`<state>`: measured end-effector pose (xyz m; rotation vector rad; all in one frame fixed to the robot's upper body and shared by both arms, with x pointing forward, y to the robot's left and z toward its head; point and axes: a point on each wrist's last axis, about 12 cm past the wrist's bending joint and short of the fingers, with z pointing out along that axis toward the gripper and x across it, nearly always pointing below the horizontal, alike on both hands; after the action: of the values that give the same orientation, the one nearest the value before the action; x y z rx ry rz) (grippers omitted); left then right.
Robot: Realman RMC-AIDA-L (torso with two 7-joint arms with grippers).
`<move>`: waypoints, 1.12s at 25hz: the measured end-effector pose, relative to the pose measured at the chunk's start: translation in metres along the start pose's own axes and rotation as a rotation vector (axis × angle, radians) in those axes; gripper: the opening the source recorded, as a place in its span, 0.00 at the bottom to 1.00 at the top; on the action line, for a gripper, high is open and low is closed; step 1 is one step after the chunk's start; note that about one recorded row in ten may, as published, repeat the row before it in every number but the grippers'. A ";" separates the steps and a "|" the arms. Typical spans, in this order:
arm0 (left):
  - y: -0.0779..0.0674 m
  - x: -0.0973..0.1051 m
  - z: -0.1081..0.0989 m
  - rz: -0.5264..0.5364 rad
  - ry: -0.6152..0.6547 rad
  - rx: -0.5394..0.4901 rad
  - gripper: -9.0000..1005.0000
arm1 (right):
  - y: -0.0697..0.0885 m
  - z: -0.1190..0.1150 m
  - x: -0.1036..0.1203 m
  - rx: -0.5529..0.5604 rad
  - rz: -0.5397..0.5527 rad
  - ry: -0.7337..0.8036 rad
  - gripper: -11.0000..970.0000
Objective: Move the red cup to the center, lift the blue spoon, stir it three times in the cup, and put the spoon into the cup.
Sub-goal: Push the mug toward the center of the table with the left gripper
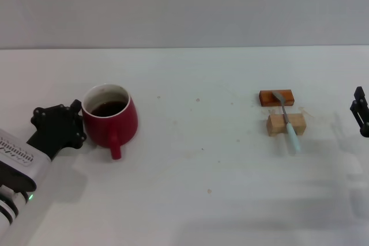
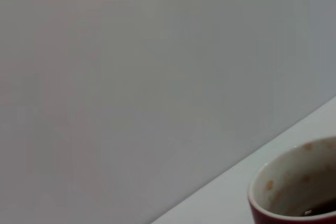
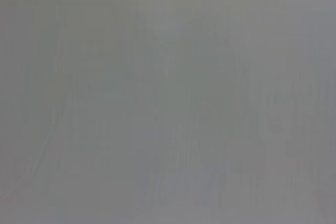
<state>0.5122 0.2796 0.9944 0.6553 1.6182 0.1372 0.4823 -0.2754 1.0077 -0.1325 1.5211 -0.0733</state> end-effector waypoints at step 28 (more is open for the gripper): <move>-0.038 -0.013 -0.006 -0.017 -0.058 0.143 0.01 | 0.000 -0.001 0.000 -0.004 -0.004 -0.005 0.76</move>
<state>0.4937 0.2432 0.9896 0.7485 1.5871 -0.0101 0.4815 -0.2755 1.0080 -0.1394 1.5159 -0.0732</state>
